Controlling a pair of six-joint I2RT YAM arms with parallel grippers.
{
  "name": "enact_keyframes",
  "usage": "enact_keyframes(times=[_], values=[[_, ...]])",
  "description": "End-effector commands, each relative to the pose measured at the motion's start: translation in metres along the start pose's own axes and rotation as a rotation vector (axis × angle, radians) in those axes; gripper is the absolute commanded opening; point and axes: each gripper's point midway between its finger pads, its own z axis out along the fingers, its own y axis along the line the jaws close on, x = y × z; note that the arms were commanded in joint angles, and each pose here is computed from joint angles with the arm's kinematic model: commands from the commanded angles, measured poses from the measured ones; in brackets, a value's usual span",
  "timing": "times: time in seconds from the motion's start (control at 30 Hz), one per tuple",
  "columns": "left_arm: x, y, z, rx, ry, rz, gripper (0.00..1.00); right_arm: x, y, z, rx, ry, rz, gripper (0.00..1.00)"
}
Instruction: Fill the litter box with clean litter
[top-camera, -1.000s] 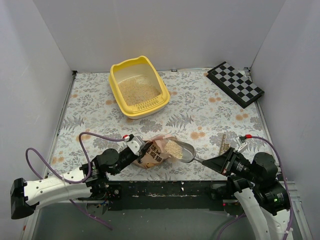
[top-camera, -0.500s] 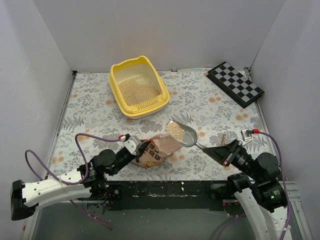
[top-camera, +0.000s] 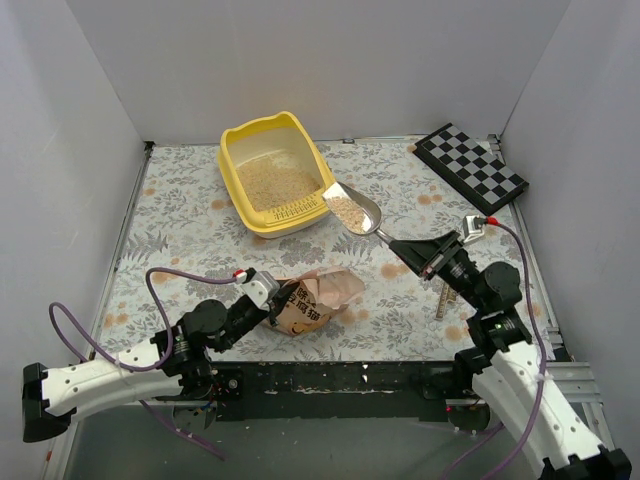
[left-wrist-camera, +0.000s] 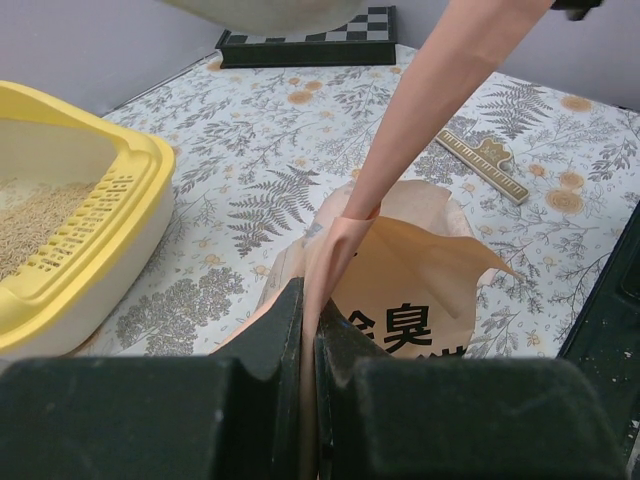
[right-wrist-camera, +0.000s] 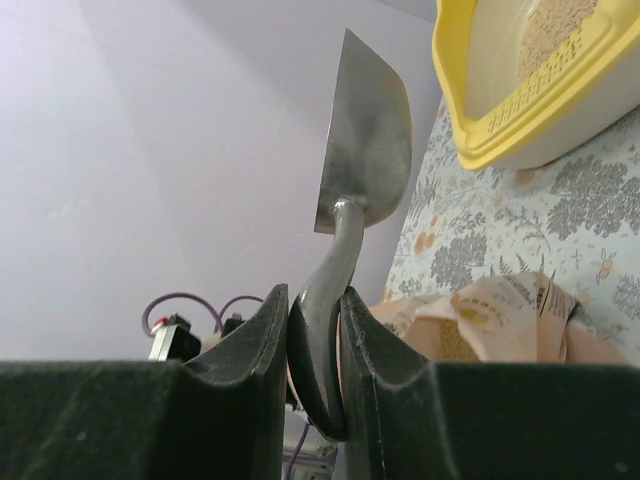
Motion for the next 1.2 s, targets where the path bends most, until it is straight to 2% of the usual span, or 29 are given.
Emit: enact_keyframes(times=[0.0,0.2,0.37,0.4,0.47,0.6,0.73,0.9,1.0,1.17], values=[[-0.041,0.0,-0.003,0.002,-0.13,-0.065,0.0,-0.036,0.073,0.03,-0.268,-0.086,-0.129,0.01],[-0.04,0.003,-0.003,-0.008,-0.122,-0.059,0.0,-0.056,0.072,0.105,-0.208,-0.014,-0.244,0.01],[-0.038,0.004,-0.002,-0.015,-0.109,-0.053,0.0,-0.059,0.043,0.169,-0.119,0.087,-0.32,0.01],[-0.037,0.004,-0.002,-0.017,-0.108,-0.05,0.0,-0.055,0.023,0.184,-0.072,0.127,-0.325,0.01],[-0.036,0.005,-0.001,-0.021,-0.099,-0.044,0.0,-0.055,0.019,0.21,-0.037,0.159,-0.371,0.01],[-0.035,0.004,-0.001,-0.019,-0.093,-0.042,0.0,-0.055,-0.005,0.253,0.116,0.224,-0.588,0.01],[-0.033,0.006,-0.002,-0.028,-0.09,-0.041,0.0,-0.06,-0.017,0.278,0.212,0.268,-0.718,0.01],[-0.033,0.007,-0.001,-0.04,-0.086,-0.048,0.0,-0.062,-0.054,0.3,0.382,0.338,-0.905,0.01],[-0.034,0.01,-0.002,-0.055,-0.088,-0.061,0.0,-0.061,-0.071,0.308,0.477,0.35,-1.084,0.01],[-0.037,0.016,-0.005,-0.086,-0.099,-0.07,0.0,-0.05,-0.068,0.313,0.507,0.353,-1.391,0.01]])
